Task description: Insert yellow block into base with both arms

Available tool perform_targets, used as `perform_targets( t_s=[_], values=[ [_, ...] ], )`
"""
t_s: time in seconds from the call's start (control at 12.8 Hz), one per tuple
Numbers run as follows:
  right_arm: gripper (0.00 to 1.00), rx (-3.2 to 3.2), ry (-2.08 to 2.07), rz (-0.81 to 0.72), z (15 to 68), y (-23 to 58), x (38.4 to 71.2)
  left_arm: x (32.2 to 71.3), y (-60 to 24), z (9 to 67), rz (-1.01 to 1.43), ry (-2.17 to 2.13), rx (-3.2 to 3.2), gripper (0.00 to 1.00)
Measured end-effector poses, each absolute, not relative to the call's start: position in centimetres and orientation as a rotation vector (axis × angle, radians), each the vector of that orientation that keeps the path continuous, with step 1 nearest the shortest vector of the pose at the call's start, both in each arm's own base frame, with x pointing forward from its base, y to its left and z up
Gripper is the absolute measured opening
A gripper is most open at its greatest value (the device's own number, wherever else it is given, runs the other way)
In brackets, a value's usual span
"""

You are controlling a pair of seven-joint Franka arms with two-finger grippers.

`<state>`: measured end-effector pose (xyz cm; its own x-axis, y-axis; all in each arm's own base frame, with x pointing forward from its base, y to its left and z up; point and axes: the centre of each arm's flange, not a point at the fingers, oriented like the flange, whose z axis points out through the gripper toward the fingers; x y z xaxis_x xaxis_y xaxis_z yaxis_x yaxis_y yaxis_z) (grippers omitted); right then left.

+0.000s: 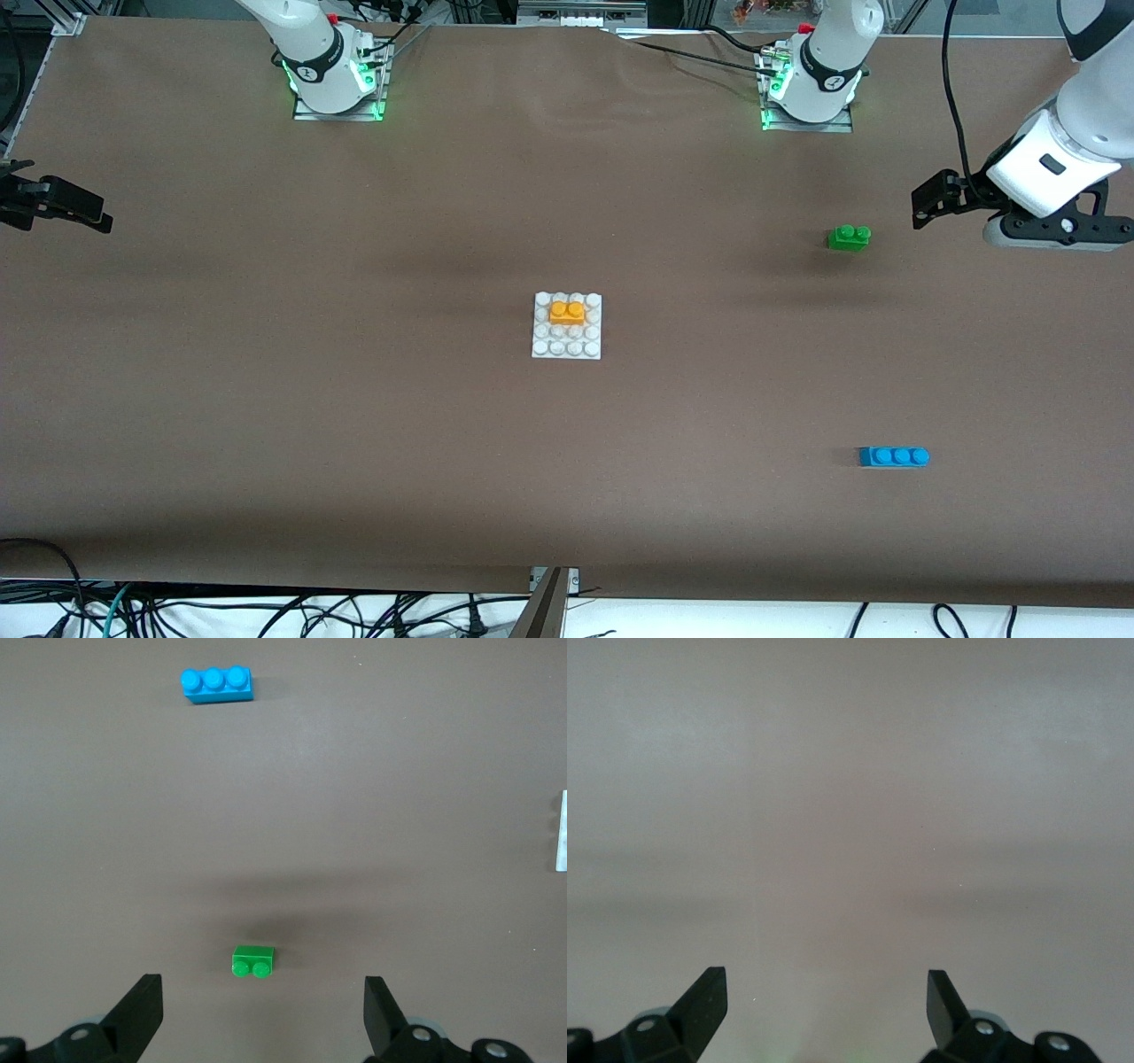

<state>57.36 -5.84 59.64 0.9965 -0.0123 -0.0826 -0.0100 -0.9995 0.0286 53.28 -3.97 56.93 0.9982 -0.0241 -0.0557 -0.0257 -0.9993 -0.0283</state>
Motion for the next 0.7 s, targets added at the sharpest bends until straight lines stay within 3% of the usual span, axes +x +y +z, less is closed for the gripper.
perform_targets(
  t_s=[0.7],
  values=[
    [1.0,3.11,-0.017,-0.127,59.7,-5.8,57.4,53.2,-3.8,58.2,0.065,-0.038,-3.124,1.0]
  ],
)
